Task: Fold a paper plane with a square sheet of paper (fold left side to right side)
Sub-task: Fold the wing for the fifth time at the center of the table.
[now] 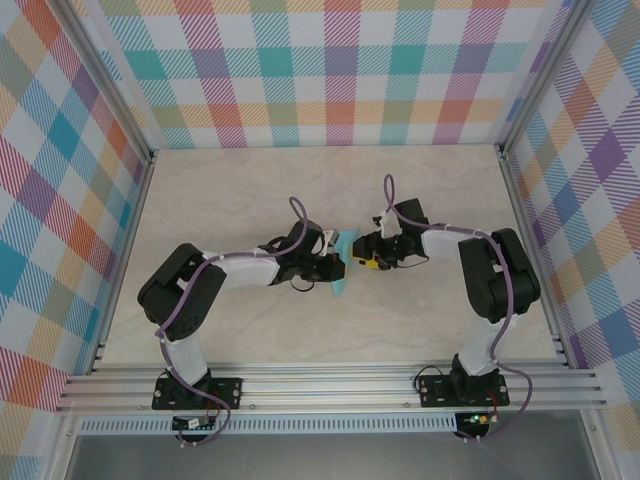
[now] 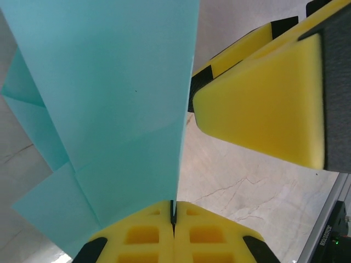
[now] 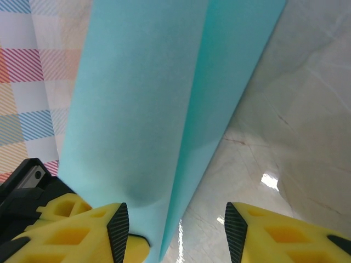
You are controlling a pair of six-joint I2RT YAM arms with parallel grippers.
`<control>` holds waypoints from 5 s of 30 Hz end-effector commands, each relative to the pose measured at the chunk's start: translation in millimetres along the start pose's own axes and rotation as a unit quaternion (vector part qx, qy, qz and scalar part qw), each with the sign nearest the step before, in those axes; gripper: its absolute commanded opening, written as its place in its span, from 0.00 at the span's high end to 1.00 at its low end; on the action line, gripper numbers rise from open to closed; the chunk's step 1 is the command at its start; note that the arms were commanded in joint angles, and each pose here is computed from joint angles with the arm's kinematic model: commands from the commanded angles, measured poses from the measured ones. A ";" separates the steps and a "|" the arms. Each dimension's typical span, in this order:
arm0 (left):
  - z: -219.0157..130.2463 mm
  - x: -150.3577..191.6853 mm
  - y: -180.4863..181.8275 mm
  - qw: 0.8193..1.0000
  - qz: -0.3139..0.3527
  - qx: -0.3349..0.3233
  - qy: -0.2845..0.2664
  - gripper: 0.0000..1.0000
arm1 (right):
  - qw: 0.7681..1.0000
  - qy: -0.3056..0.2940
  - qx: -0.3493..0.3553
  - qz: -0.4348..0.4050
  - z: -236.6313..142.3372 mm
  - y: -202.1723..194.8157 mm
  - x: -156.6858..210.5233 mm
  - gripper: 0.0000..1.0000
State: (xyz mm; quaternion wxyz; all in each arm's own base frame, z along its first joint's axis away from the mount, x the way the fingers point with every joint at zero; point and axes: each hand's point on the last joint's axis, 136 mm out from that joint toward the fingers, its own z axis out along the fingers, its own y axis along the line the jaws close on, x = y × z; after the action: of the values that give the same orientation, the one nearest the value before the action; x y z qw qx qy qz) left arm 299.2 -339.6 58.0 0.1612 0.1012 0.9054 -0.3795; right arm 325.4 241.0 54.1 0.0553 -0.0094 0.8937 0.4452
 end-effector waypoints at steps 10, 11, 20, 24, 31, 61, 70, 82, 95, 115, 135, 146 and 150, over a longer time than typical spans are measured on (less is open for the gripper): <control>6.6 -5.2 16.9 0.997 -0.062 0.040 -0.004 1.00 | 1.000 0.006 0.001 -0.004 20.6 6.3 -14.5 0.52; 6.8 -5.0 17.1 0.997 -0.063 0.040 -0.003 1.00 | 1.000 0.007 0.003 -0.002 21.4 5.4 -14.9 0.52; 9.6 -4.2 22.9 0.996 -0.079 0.045 -0.001 1.00 | 1.000 0.018 0.017 0.012 32.5 -1.7 -15.3 0.57; 10.1 -4.7 26.3 0.995 -0.087 0.046 -0.002 1.00 | 0.999 0.023 0.033 0.020 35.0 -6.7 -15.5 0.60; 10.9 -5.6 28.9 0.994 -0.095 0.054 -0.004 0.92 | 0.997 0.033 0.051 0.042 40.3 -14.7 -14.5 0.64; -42.0 -56.2 33.9 0.990 -0.116 0.055 -0.061 0.48 | 0.995 0.044 0.070 0.057 46.4 -21.7 -13.0 0.64; -12.0 -67.0 45.0 0.990 -0.133 0.050 -0.025 0.55 | 0.995 0.045 0.072 0.057 46.5 -22.3 -12.8 0.64; 6.7 -65.6 49.4 0.986 -0.151 0.069 -0.009 0.70 | 0.994 0.048 0.074 0.061 48.5 -23.9 -10.6 0.64; 9.0 -71.0 49.2 0.988 -0.142 0.065 -0.008 0.99 | 0.993 0.056 0.088 0.057 49.3 -28.0 -6.8 0.64; 19.2 -72.0 65.8 0.992 -0.118 0.033 -0.006 1.00 | 0.992 0.066 0.092 0.054 51.8 -30.9 -1.1 0.64; 29.9 -62.1 89.1 0.994 -0.108 -0.008 0.006 1.00 | 0.998 0.032 0.043 0.024 32.2 8.6 -14.7 0.68; 28.5 -63.5 90.9 0.994 -0.104 -0.015 0.001 1.00 | 1.000 -0.010 0.000 0.012 21.5 38.3 -41.5 0.80; 26.9 -65.1 92.8 0.994 -0.103 -0.022 -0.003 1.00 | 1.000 -0.011 0.003 0.017 28.1 33.4 -47.9 0.82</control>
State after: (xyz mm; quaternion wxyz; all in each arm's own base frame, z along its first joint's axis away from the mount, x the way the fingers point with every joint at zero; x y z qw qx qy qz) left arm 389.0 -313.9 24.8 0.1226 0.0147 0.9006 -0.4168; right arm 360.3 273.9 64.2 0.0486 0.0121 0.9012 0.4305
